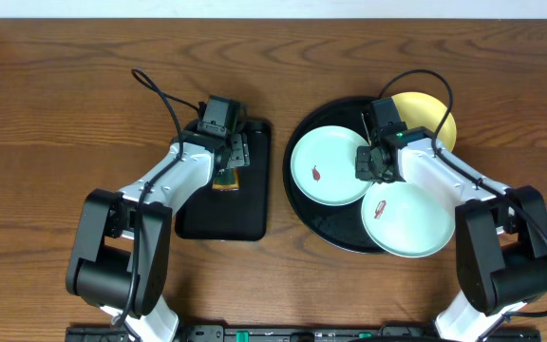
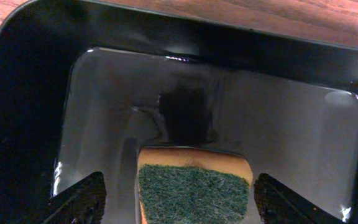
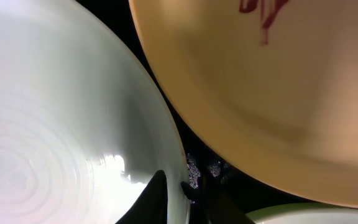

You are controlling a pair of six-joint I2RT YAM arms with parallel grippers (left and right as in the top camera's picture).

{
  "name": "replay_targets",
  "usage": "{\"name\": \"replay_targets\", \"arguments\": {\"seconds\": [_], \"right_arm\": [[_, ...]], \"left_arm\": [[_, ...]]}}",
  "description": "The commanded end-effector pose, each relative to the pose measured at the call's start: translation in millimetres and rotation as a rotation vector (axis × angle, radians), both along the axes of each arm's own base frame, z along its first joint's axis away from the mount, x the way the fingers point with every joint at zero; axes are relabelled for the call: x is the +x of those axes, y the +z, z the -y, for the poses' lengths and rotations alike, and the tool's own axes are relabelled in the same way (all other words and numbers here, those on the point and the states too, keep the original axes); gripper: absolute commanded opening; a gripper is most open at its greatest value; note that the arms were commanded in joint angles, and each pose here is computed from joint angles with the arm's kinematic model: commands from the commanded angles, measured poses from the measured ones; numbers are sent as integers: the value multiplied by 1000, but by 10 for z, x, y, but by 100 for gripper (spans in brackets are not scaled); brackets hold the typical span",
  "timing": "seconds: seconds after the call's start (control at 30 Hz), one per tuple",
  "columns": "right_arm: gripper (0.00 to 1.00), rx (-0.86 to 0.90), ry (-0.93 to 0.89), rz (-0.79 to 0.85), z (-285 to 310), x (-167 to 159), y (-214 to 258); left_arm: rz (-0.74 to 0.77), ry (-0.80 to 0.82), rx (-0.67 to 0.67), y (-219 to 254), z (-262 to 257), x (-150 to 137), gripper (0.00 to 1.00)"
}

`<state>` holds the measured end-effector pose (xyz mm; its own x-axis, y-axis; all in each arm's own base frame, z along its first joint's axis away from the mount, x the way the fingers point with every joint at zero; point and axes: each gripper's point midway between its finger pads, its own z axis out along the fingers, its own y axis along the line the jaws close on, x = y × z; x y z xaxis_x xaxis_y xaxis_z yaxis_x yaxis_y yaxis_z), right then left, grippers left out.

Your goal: Clean dirty plates on tray and stack at the side

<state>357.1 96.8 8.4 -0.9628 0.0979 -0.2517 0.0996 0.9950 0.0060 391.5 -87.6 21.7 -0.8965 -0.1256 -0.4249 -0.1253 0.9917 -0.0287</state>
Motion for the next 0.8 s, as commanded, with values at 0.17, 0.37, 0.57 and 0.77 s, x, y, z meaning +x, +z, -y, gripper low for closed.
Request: {"name": "replay_targets", "arguments": {"seconds": [0.17,0.37,0.57,0.77], "right_arm": [[17,-18,14,-11,-17,-37,-46],[17,-18,14,-10,-18,-35,-45],[17,-17,14,-7,-20,-29,-44],[16,-17,15,-8,-19,-30,-44]], "left_arm": [[-34,12,35,-130,-80,-63,8],[-99,12,41,-5,-102,-209,77],[-179,-15,-12,-33,-15,-394,76],[-181,-14,-12,-35,-17,-398,67]]}}
